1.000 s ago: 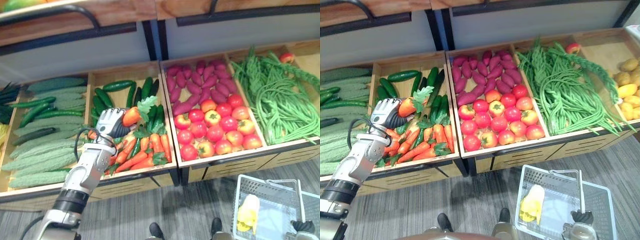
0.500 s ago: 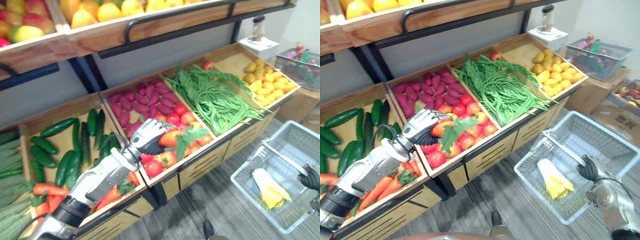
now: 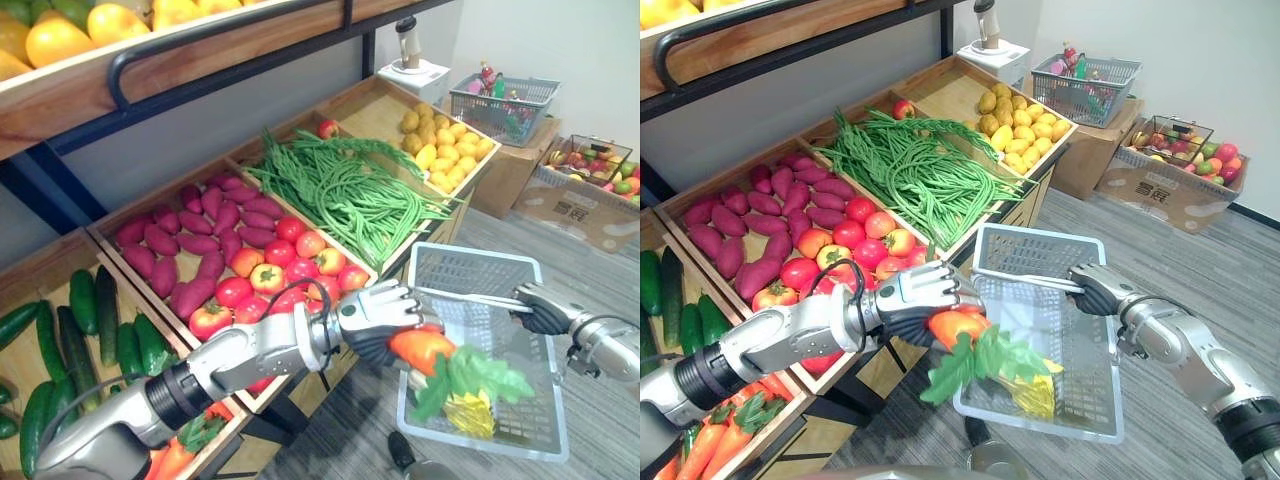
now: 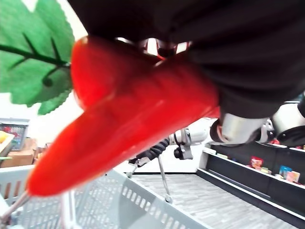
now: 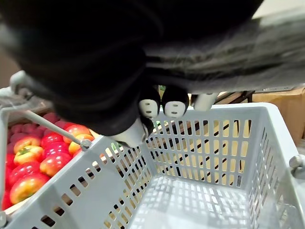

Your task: Pick vegetable in the basket

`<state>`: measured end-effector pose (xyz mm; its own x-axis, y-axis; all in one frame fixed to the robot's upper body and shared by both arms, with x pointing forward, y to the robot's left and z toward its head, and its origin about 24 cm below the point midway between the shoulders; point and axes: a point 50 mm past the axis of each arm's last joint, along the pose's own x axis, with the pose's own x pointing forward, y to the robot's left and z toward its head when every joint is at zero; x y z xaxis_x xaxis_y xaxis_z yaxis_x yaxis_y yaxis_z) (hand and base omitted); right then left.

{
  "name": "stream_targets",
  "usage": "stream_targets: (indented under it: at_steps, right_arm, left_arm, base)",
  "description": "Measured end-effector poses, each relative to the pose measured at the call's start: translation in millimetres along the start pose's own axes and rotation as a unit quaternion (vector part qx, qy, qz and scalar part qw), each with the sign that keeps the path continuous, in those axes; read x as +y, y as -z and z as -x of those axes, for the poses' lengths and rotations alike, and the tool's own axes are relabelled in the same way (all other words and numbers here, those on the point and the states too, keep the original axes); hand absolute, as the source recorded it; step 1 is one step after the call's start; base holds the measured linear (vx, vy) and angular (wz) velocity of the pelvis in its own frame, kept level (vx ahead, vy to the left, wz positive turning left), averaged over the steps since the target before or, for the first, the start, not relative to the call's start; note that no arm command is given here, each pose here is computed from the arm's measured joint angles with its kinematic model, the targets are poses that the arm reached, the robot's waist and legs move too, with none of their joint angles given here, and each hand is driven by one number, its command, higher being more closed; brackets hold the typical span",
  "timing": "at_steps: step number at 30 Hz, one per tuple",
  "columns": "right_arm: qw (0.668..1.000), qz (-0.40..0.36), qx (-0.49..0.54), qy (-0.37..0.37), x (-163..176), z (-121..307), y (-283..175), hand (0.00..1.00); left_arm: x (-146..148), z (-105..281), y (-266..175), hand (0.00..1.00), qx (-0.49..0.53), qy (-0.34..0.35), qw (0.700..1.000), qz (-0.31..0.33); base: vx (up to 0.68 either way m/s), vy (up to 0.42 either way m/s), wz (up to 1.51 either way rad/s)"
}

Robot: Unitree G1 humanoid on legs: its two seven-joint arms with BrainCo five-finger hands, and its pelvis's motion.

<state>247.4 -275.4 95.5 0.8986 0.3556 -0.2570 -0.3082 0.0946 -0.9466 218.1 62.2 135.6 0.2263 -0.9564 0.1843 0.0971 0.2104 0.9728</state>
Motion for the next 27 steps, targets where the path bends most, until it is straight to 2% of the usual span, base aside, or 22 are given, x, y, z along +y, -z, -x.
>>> stream_targets:
  at_steps: [6,10,17,27]
  right_arm:
    - [0.998,0.031,-0.044,-0.04,-8.7,2.7,-16.9,1.0]
    - [0.995,-0.003,-0.077,-0.056,-18.5,5.3,-30.1,1.0]
    - [0.986,-0.056,-0.139,-0.079,-21.4,7.2,-57.7,1.0]
    - [0.986,-0.101,-0.108,-0.08,-13.1,1.6,-53.4,1.0]
  left_arm:
    - [-5.5,-6.8,-11.8,1.0,-0.035,0.025,0.999,0.008]
    - [-10.0,-12.3,-17.5,1.0,-0.057,0.043,0.997,0.013]
    - [-24.8,-35.3,-15.2,1.0,-0.047,0.025,0.997,0.056]
    - [-54.2,-68.4,-13.3,1.0,-0.016,0.01,0.991,0.132]
  base:
    - [-0.1,-0.025,-0.14]
    - [-0.09,-0.048,-0.05]
    - [-0.1,-0.06,0.02]
    - [-0.1,-0.055,0.02]
